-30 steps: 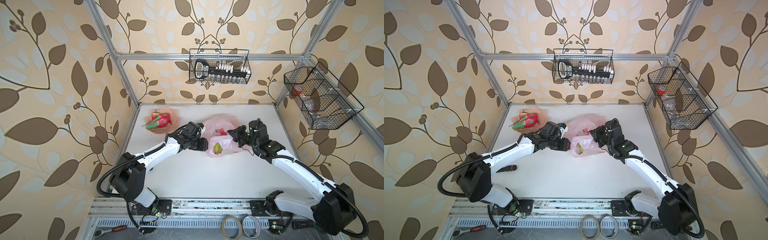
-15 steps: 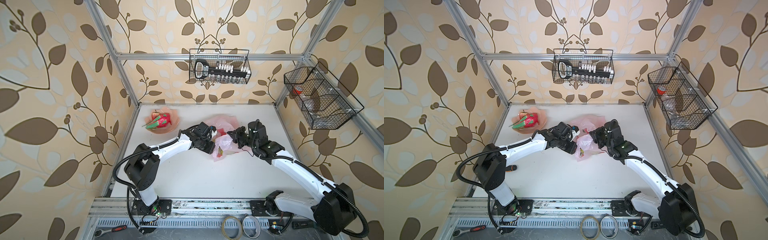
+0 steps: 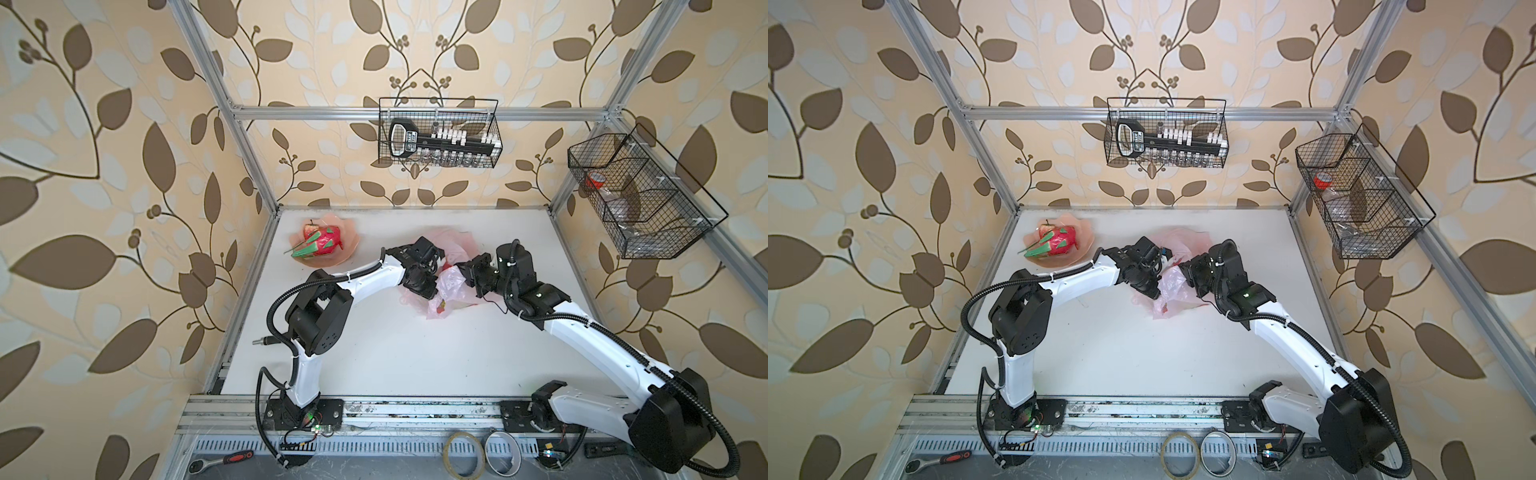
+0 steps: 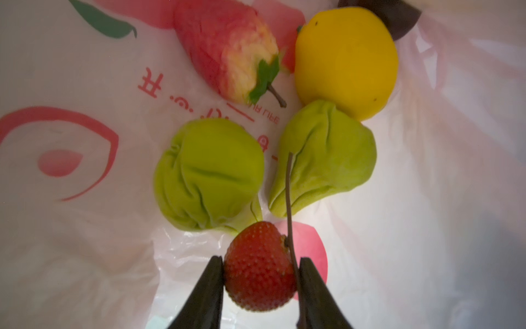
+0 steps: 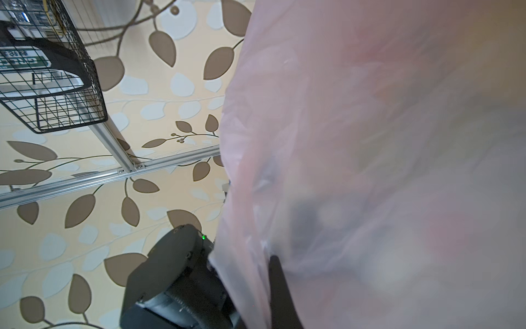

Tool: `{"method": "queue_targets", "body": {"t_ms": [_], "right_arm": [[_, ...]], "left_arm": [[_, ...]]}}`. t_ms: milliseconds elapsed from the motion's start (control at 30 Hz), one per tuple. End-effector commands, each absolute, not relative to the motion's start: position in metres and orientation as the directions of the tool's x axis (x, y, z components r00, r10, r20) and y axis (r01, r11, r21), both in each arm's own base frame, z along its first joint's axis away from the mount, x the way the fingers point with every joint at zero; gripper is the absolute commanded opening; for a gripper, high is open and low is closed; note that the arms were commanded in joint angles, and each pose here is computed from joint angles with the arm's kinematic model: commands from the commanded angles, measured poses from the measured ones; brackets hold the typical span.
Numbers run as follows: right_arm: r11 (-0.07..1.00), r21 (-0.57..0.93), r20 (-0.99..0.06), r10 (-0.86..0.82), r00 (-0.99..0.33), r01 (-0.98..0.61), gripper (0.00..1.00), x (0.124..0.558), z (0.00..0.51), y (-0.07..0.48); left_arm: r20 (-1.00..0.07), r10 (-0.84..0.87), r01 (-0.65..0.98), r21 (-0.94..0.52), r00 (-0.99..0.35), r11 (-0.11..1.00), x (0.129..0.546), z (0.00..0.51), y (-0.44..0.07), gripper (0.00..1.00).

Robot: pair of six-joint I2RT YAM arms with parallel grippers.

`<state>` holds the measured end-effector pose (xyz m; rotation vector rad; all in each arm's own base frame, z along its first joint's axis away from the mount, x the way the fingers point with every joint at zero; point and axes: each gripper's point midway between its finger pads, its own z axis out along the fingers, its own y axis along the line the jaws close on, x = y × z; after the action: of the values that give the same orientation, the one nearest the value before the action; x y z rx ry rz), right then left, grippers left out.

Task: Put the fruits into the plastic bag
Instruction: 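Lower the strawberry into the bag opening and open the left gripper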

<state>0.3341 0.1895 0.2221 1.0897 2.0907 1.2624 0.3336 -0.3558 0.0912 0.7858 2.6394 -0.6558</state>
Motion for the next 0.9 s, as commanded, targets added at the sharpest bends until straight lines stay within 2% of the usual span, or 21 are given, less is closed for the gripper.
{"method": "queue_targets", "body": {"t_ms": [0,267,533,733,867], "right_arm": [[0.245,0.879,0.033,0.826,-0.563,0.410,0.00,0.330,0.219,0.189],[0.238,0.881,0.040,0.824,-0.566,0.408,0.00,0.331,0.219,0.192],[0.242,0.880,0.039,0.821,-0.570,0.408,0.00,0.331,0.218,0.194],[0.240,0.881,0.039,0.822,-0.569,0.407,0.00,0.331,0.219,0.194],[0.239,0.882,0.038,0.823,-0.567,0.405,0.00,0.331,0.220,0.194]], "left_arm": [[-0.442,0.447,0.601,-0.310,-0.777,0.737,0.346,0.104,-0.365,0.23],[-0.460,0.393,0.560,-0.317,-0.796,0.765,0.377,0.107,-0.382,0.31],[-0.451,0.290,0.484,-0.411,-0.844,0.773,0.391,0.107,-0.396,0.36],[-0.445,0.258,0.460,-0.438,-0.857,0.772,0.393,0.107,-0.400,0.52],[-0.459,0.238,0.454,-0.447,-0.856,0.771,0.395,0.120,-0.398,0.73]]}}
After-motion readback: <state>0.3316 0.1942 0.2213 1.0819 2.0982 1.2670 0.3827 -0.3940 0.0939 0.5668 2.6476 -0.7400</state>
